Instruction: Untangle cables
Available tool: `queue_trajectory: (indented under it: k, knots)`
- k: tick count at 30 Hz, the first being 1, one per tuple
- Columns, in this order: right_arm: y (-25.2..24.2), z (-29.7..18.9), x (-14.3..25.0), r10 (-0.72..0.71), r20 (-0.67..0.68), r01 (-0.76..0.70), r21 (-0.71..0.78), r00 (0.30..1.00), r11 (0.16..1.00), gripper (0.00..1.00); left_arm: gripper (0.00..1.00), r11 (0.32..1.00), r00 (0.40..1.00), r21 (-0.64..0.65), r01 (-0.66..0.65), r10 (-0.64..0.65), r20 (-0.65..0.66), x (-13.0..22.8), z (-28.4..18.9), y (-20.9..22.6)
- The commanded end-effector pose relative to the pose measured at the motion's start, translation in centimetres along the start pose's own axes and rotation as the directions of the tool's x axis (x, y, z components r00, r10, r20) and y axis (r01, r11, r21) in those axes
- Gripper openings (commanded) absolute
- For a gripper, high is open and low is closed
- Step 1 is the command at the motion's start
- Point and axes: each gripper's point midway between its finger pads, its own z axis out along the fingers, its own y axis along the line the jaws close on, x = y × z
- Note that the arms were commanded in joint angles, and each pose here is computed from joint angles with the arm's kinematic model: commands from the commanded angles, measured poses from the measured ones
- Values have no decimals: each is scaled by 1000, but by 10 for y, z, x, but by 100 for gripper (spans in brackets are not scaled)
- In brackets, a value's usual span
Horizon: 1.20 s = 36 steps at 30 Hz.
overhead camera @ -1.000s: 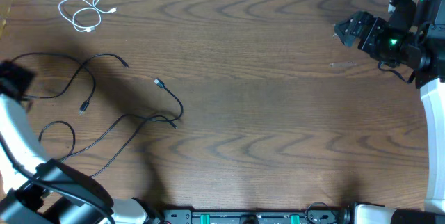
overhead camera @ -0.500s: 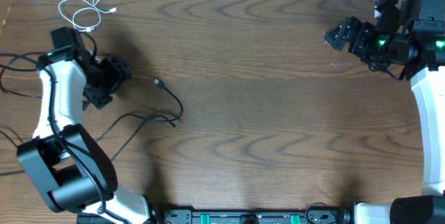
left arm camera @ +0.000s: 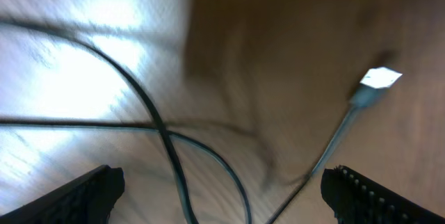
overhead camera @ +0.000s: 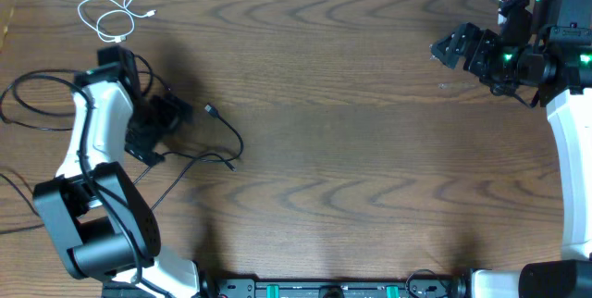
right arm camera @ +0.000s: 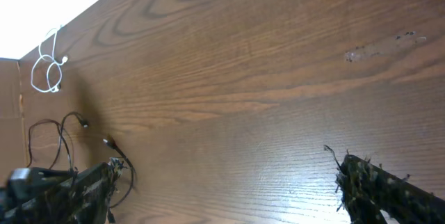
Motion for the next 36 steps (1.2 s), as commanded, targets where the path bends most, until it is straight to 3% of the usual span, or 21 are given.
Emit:
queue_trajectory:
  k: [1,6,13,17,19,21,36]
  knots:
    - [1,2,3,-15,-11,15,0,1000,1000,99,96,991,991,-56,119,-122,-55,19,25,15]
    - [1,2,4,-14,-12,14,0,1000,1000,99,94,990,989,-77,120,-126,-73,26,34,23]
    - [1,2,3,-15,-10,15,-1,1000,1000,99,83,989,988,-98,114,-123,-91,33,38,27]
    - [1,2,3,-15,-11,15,0,1000,1000,99,58,988,987,-109,112,-123,-100,38,45,32]
    - [1,2,4,-14,-13,14,1,1000,1000,99,53,987,987,-117,110,-123,-107,42,49,36]
    - [1,2,4,-13,-13,13,1,1000,1000,99,38,985,985,-129,111,-126,-118,46,53,40]
    - [0,2,6,-10,-21,10,4,1000,1000,99,27,972,971,-217,87,-131,-199,69,49,61]
